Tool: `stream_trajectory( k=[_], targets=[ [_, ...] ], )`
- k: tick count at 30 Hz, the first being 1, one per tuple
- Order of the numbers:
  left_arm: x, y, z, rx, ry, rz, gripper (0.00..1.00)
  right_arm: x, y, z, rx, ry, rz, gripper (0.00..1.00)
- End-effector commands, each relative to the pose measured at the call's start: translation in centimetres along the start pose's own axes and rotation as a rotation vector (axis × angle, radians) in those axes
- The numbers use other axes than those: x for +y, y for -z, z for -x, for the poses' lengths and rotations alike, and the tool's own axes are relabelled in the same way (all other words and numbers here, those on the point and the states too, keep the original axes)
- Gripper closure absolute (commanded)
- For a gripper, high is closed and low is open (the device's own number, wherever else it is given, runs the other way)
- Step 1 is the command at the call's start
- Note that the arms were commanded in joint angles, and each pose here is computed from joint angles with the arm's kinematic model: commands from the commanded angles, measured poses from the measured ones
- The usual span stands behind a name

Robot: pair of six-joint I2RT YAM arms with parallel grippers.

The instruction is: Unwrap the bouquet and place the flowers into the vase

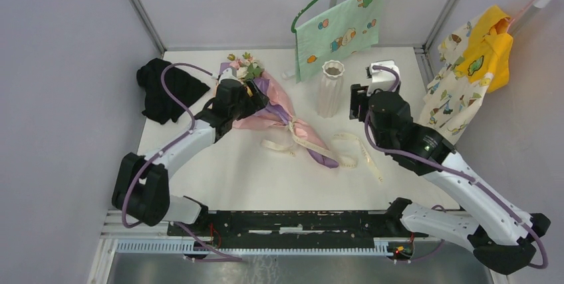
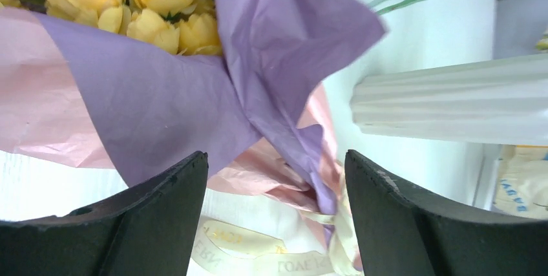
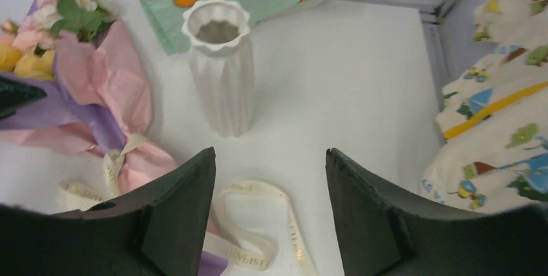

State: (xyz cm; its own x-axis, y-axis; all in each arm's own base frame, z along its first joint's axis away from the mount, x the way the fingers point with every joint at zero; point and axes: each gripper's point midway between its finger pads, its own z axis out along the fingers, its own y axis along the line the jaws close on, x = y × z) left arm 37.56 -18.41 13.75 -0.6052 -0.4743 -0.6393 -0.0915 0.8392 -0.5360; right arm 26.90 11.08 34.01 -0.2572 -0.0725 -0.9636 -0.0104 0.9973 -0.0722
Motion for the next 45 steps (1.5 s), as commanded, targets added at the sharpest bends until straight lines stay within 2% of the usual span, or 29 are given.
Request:
stream_trajectory(
  k=[1,3,5,8,11,13,19,23,27,32,38,42,45],
  targets=[
    [-0.7,2.5,1.2,-0.056,-0.031,-0.030,0.17,5.5,-1.4,-1.2,-0.012,-0.028,0.227,0.36],
    [-0.6,2.9,0.0,-0.041,-0.027,-0.049,0.18,8.3,-2.5,-3.6,0.043,-0.009,0.308,0.43],
    [-0.9,3.1,-1.1,-0.023,-0.024,-0.085,0.21,10.5,-3.6,-5.8,0.094,-0.002,0.362,0.55],
    [-1.9,3.1,-2.8,0.024,-0.002,-0.174,0.25,13.2,-4.7,-8.3,0.139,-0.002,0.437,0.61],
    [-3.4,3.6,-4.5,0.066,0.002,-0.288,0.27,14.5,-5.4,-9.7,0.154,0.009,0.472,0.59],
    [-3.9,4.1,-4.6,0.065,-0.001,-0.323,0.26,15.4,-5.6,-10.4,0.166,0.013,0.503,0.53],
    [-4.1,6.5,-1.1,-0.064,-0.012,-0.283,0.14,17.5,-6.1,-14.4,0.264,0.023,0.573,0.48],
    [-4.3,8.6,1.1,-0.137,0.011,-0.268,0.12,18.8,-6.7,-18.2,0.336,0.040,0.609,0.51],
    [-1.9,9.4,2.1,-0.200,0.011,-0.149,0.11,20.0,-7.4,-20.9,0.386,0.057,0.643,0.61],
    [-0.9,8.8,0.3,-0.157,-0.002,-0.145,0.12,21.3,-7.0,-23.3,0.430,0.037,0.709,0.63],
    [0.5,8.0,-1.2,-0.133,-0.009,-0.111,0.13,24.1,-3.7,-25.5,0.493,0.034,0.833,0.63],
    [0.8,7.7,-1.4,-0.123,-0.016,-0.095,0.13,26.1,-1.0,-26.0,0.505,0.053,0.900,0.63],
    [0.6,7.5,-1.6,-0.111,-0.020,-0.107,0.13,25.9,-0.7,-25.4,0.493,0.096,0.875,0.60]
  ],
)
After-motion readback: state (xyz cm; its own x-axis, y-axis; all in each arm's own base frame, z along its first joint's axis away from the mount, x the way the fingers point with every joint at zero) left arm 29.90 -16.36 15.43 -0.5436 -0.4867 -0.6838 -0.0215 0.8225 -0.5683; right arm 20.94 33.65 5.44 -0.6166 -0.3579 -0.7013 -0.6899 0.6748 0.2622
